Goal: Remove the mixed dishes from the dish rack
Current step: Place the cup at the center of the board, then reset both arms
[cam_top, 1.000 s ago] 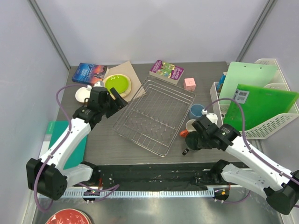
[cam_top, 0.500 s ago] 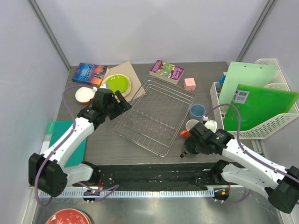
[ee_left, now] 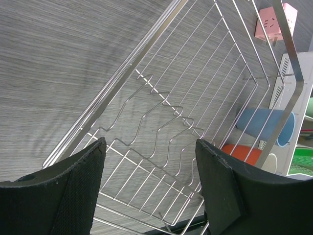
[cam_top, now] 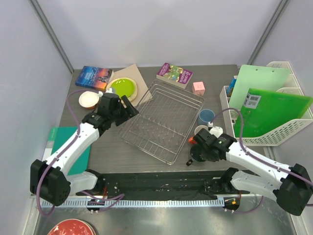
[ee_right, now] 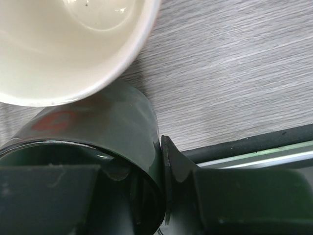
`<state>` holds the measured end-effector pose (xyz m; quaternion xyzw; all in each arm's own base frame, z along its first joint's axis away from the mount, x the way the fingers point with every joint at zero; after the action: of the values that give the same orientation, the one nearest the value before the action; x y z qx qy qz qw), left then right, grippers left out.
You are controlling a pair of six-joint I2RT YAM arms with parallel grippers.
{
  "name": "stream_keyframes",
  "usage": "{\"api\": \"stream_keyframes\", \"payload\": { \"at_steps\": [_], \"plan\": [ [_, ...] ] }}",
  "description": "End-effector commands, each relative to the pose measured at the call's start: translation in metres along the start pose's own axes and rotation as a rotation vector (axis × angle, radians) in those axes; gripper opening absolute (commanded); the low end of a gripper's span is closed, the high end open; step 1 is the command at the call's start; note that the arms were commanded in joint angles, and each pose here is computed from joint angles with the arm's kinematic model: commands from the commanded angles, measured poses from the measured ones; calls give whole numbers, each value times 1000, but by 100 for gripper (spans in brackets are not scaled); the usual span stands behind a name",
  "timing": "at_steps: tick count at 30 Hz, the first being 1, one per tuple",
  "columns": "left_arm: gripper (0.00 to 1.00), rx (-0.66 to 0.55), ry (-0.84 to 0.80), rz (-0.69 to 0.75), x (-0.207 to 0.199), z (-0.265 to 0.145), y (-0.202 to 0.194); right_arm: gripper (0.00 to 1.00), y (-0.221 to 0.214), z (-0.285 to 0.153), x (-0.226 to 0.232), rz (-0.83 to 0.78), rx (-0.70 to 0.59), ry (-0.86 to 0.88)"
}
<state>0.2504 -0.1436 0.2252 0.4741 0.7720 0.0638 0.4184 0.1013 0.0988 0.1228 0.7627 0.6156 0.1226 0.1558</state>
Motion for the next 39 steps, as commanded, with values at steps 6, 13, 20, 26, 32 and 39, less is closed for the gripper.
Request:
{"api": "stream_keyframes", "payload": {
  "at_steps": [6, 13, 20, 26, 32, 39],
  "plan": [
    [73, -17, -40, 12, -6, -2, 2, 22, 12, -11, 13, -33, -22, 62],
    [74, -20, -44, 25, -8, -4, 4, 38, 19, -25, 12, -34, -46, 67],
    [75, -3, -65, 40, -11, -7, 2, 41, 35, -55, 11, 0, -120, 111],
    [79, -6, -52, 54, -15, -9, 7, 44, 75, -121, 13, -11, -250, 162],
    [84, -11, -3, 61, -11, -5, 8, 45, 103, -167, 12, -11, -383, 217],
    [85, -28, 21, 122, -23, -9, 13, 44, 120, -157, 52, -3, -560, 504]
  ]
}}
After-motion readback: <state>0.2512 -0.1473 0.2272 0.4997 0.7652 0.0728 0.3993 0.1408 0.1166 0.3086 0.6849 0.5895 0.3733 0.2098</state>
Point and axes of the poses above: each gripper's point midway between its finger pads, its own z axis out along the fingers, its own x axis along the line the jaws close on, y = z × x, the point moved 8 cm from there along -z, back along the fingers, and after that the axes turned 2 degrees about -z, right-handed, at the moved point
